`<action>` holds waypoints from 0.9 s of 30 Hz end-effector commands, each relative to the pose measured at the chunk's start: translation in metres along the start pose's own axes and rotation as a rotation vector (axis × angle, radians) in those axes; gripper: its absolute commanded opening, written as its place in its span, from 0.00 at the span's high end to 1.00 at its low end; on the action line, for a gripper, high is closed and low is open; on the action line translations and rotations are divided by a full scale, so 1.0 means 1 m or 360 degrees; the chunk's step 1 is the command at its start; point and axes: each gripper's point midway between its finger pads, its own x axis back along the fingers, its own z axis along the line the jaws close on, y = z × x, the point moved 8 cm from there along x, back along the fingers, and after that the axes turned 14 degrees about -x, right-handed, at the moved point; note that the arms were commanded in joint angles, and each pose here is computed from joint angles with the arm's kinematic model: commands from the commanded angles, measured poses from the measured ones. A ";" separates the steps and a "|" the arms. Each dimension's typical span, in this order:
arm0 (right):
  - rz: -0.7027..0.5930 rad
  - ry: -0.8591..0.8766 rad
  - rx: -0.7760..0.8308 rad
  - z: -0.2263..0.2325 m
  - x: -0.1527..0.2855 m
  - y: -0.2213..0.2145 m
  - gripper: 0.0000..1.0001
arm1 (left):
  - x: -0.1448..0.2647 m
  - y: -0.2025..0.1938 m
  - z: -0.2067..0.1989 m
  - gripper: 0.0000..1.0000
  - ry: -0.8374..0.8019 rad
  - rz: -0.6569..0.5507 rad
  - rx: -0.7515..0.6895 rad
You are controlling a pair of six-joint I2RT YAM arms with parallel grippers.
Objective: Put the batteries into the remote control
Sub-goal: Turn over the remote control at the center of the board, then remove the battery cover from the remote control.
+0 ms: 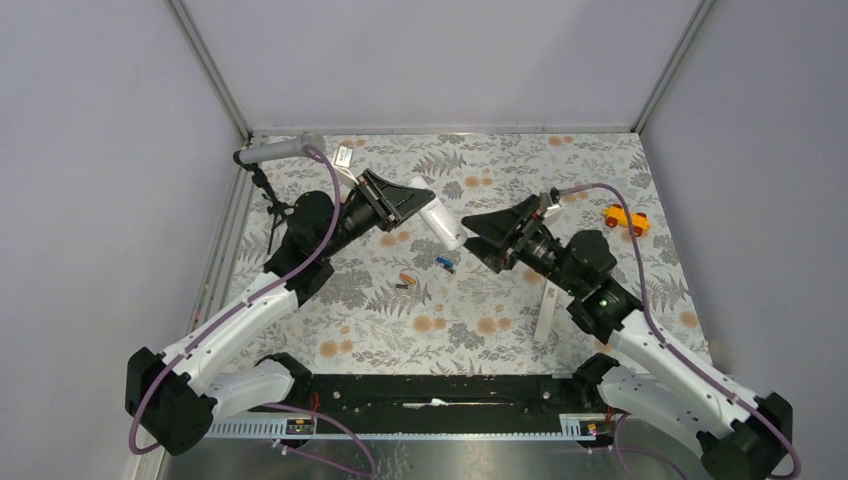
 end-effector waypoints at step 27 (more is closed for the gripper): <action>0.0099 0.0114 -0.0009 0.006 0.000 -0.004 0.69 | 0.007 0.024 -0.018 1.00 -0.0021 -0.0195 -0.0445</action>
